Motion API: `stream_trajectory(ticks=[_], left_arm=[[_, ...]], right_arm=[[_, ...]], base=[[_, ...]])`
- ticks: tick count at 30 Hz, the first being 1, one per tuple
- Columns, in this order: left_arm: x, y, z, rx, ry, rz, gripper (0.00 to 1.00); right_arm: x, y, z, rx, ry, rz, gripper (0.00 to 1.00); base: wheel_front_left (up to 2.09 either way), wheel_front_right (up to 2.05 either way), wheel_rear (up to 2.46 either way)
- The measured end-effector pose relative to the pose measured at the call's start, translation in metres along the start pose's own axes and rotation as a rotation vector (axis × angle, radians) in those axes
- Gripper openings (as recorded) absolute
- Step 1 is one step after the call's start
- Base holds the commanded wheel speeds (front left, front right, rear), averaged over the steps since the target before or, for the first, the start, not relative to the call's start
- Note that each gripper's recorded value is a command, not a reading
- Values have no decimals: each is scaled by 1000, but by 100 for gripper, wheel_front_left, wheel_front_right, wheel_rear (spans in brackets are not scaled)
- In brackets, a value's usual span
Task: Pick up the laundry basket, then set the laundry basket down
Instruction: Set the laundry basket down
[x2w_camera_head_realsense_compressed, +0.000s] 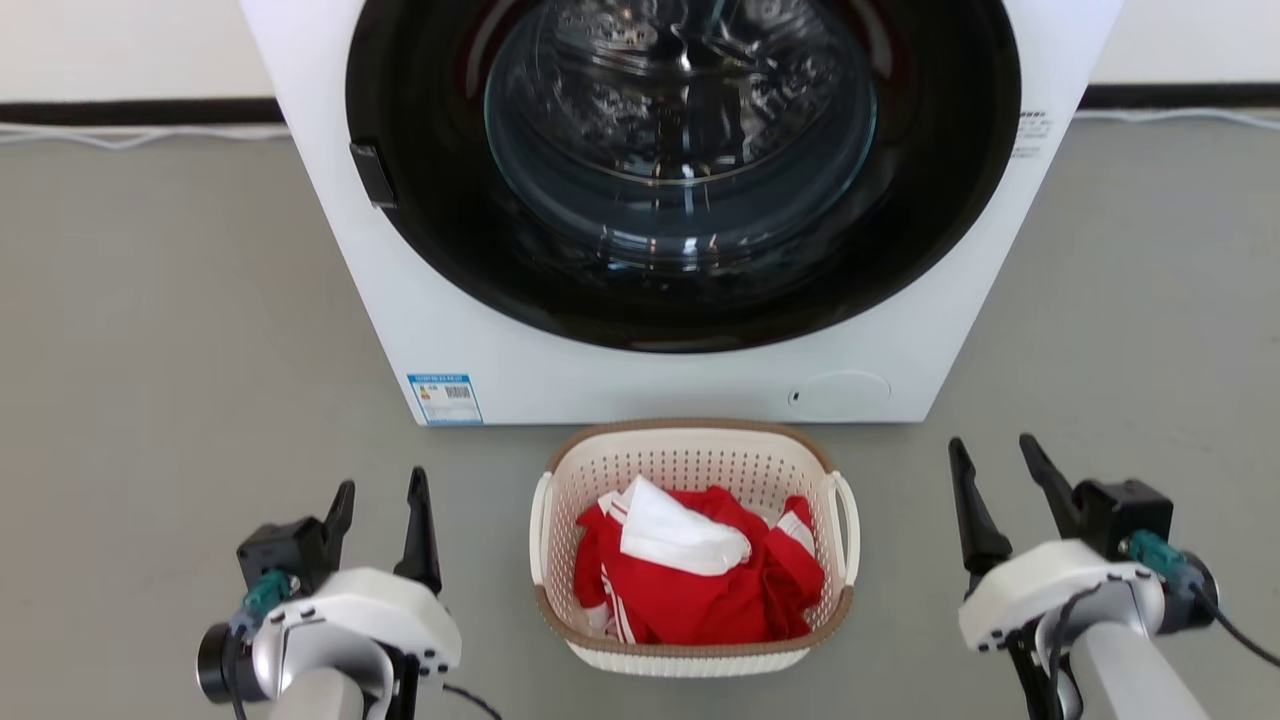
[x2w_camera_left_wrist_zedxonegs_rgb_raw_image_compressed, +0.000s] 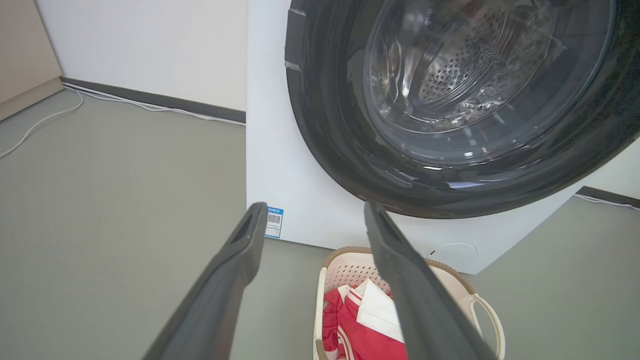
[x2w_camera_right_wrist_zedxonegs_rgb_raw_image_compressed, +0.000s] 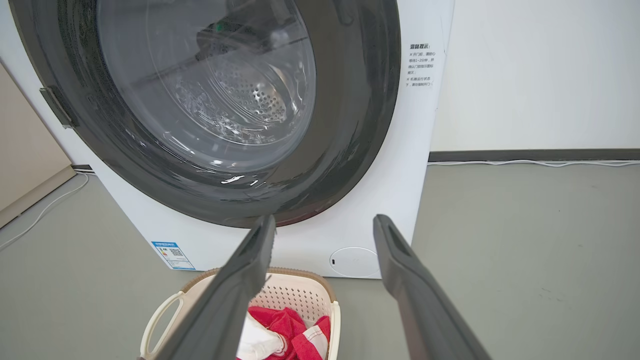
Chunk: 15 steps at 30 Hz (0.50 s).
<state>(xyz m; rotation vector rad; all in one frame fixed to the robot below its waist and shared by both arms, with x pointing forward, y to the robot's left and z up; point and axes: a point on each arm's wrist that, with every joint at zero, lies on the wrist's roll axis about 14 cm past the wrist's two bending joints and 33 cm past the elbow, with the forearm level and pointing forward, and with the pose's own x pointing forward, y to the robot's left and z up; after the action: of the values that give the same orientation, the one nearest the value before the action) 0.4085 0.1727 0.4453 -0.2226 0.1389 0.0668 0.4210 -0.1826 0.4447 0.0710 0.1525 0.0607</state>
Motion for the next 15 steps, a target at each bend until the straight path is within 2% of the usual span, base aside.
stream_trajectory(ticks=[7, 15], left_arm=[[-22, 3, 5, -5, -25, 0, 100], [-29, 0, 6, -14, -32, -13, 100]], right_arm=[[-22, -1, 2, -6, -20, -12, 100], [-27, -1, 6, -9, -34, -14, 100]], base=[[0, 0, 0], [0, 0, 0]])
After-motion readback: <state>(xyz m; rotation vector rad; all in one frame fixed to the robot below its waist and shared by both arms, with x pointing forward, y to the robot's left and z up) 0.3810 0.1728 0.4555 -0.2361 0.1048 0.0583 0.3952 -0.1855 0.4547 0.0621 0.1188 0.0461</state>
